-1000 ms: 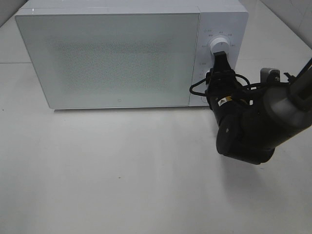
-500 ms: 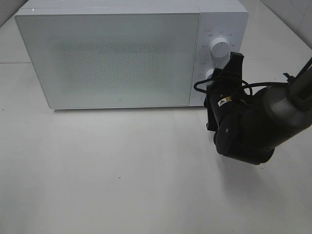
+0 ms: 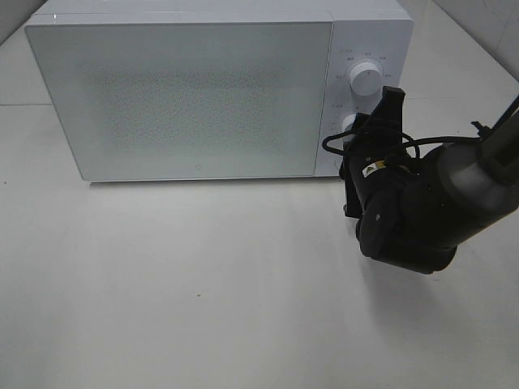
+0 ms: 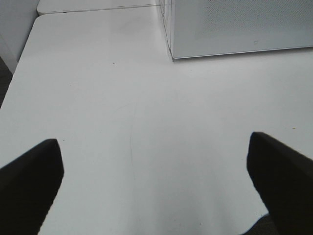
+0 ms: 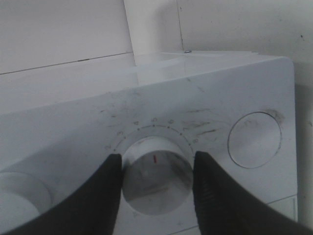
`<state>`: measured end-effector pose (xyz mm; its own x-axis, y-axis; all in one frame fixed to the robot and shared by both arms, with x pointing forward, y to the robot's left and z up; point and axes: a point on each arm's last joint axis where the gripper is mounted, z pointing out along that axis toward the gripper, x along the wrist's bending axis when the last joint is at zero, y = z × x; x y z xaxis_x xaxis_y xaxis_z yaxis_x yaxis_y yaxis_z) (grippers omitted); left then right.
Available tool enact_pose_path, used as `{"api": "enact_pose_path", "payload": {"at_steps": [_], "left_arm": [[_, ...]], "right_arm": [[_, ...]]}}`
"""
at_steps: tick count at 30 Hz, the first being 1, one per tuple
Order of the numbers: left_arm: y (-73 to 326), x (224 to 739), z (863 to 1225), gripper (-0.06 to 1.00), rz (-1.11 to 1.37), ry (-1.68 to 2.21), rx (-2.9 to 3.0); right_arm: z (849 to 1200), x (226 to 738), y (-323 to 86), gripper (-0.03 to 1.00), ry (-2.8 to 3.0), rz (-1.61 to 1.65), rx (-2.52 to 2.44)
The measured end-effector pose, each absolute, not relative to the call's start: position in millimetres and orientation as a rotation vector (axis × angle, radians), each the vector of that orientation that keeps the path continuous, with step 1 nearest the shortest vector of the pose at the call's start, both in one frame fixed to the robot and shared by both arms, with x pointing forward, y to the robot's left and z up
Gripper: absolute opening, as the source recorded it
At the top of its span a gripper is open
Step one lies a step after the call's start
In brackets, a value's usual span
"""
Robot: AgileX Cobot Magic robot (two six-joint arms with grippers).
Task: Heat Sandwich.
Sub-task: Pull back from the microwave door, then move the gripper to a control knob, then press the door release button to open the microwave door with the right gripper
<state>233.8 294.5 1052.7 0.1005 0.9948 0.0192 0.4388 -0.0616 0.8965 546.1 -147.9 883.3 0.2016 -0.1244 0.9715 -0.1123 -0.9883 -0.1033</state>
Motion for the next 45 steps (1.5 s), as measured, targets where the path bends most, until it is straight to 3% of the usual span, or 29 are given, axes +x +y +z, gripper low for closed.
{"api": "enact_pose_path", "payload": {"at_steps": [9, 11, 12, 13, 17, 20, 34, 42, 45], "left_arm": [[294.5, 233.8, 1052.7, 0.97, 0.917, 1.441, 1.613], [294.5, 233.8, 1052.7, 0.97, 0.917, 1.441, 1.613], [294.5, 233.8, 1052.7, 0.97, 0.917, 1.441, 1.613], [294.5, 233.8, 1052.7, 0.97, 0.917, 1.441, 1.613], [294.5, 233.8, 1052.7, 0.97, 0.917, 1.441, 1.613], [294.5, 233.8, 1052.7, 0.97, 0.917, 1.441, 1.613], [294.5, 233.8, 1052.7, 0.97, 0.917, 1.441, 1.613], [294.5, 233.8, 1052.7, 0.97, 0.917, 1.441, 1.613], [294.5, 233.8, 1052.7, 0.97, 0.917, 1.441, 1.613]], "right_arm": [[883.3, 546.1, -147.9, 0.44, 0.231, -1.967, -2.432], [883.7, 546.4, -147.0, 0.5, 0.202, -1.973, -2.434], [884.8, 547.4, -145.9, 0.6, 0.179, -1.984, -2.431], [884.8, 547.4, -145.9, 0.6, 0.179, -1.984, -2.431], [885.3, 547.9, -145.4, 0.82, 0.151, -1.996, -2.442], [885.3, 547.9, -145.6, 0.85, 0.145, -1.999, -2.446], [891.9, 540.3, -147.9, 0.81, -0.044, -2.013, -2.507], [896.6, 515.8, -153.4, 0.77, -0.554, -1.793, -2.716], [904.2, 504.8, -152.3, 0.77, -1.059, -1.665, -2.745]]}}
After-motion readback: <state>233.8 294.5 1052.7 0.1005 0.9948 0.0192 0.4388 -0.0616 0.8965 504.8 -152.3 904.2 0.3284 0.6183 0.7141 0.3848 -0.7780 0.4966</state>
